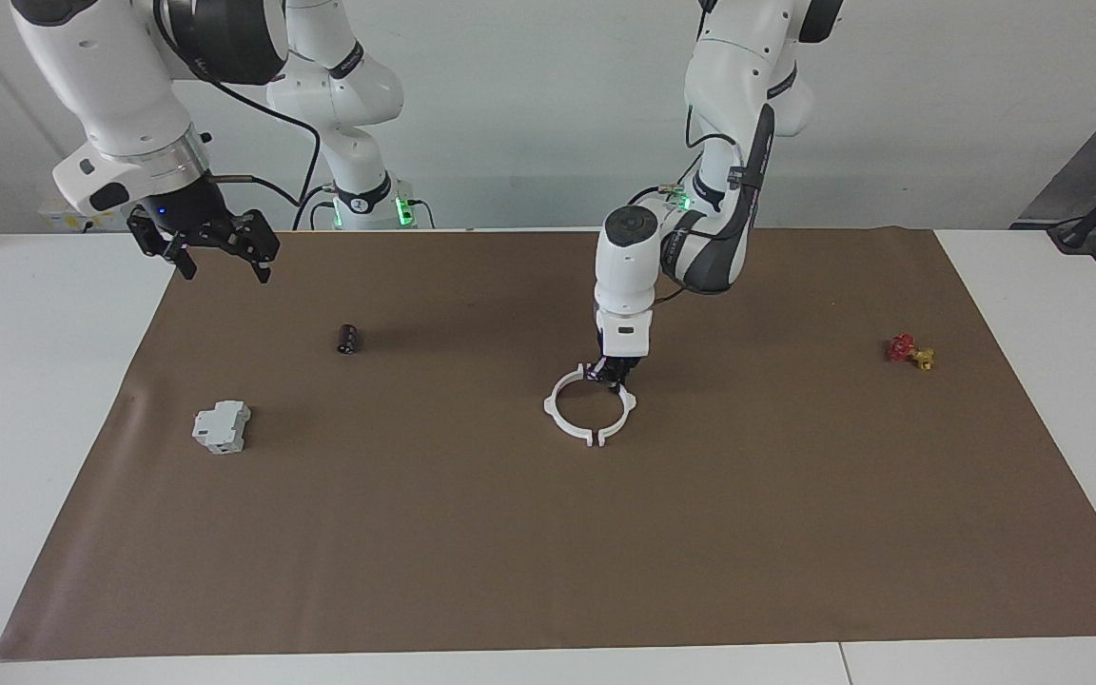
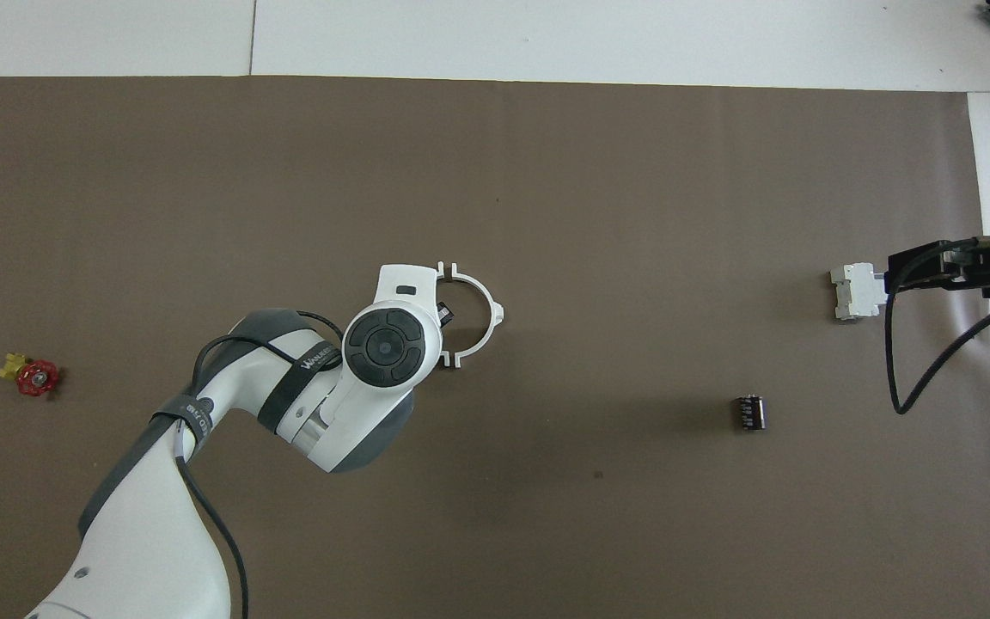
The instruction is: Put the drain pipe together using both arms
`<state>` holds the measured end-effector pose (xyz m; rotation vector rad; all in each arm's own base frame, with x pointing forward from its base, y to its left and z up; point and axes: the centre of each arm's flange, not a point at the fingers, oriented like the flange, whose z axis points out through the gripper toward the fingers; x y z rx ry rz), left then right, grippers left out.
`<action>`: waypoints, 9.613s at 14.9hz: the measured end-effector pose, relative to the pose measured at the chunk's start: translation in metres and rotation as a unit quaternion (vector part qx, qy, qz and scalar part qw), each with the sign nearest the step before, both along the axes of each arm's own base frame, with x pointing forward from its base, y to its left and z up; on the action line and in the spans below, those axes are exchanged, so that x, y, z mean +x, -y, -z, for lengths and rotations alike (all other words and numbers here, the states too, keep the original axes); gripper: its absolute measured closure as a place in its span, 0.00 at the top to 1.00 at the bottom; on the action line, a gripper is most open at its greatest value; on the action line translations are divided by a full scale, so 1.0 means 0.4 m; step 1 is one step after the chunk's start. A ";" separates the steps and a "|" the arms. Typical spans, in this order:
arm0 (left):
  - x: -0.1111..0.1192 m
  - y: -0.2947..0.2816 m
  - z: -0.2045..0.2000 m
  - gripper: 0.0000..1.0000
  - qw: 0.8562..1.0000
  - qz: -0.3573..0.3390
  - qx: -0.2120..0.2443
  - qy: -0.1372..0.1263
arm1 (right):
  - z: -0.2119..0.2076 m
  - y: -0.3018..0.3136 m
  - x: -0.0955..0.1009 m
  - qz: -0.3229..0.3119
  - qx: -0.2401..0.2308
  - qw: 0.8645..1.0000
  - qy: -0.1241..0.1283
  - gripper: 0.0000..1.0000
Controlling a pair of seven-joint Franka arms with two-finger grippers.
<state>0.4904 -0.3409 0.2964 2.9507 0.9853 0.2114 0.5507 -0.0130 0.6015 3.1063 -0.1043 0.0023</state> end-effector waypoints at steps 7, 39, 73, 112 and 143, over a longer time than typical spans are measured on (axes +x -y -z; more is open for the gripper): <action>0.012 0.005 -0.007 0.07 1.000 -0.001 0.000 0.001 | 0.000 0.000 0.000 0.000 0.000 1.000 0.000 1.00; 0.009 0.018 0.002 0.07 1.000 0.021 0.017 0.009 | 0.000 0.000 0.000 0.000 0.000 1.000 0.000 1.00; 0.043 -0.151 -0.322 1.00 0.992 0.077 0.094 -0.021 | -0.014 0.001 -0.007 -0.029 0.000 1.000 -0.008 1.00; 0.160 -0.822 -0.788 1.00 0.922 0.369 0.032 -0.112 | -0.008 0.052 -0.010 -0.010 0.002 1.000 -0.012 1.00; 0.162 -0.847 -0.753 1.00 0.921 0.375 0.032 -0.098 | -0.006 0.056 -0.010 -0.009 0.003 1.000 -0.013 1.00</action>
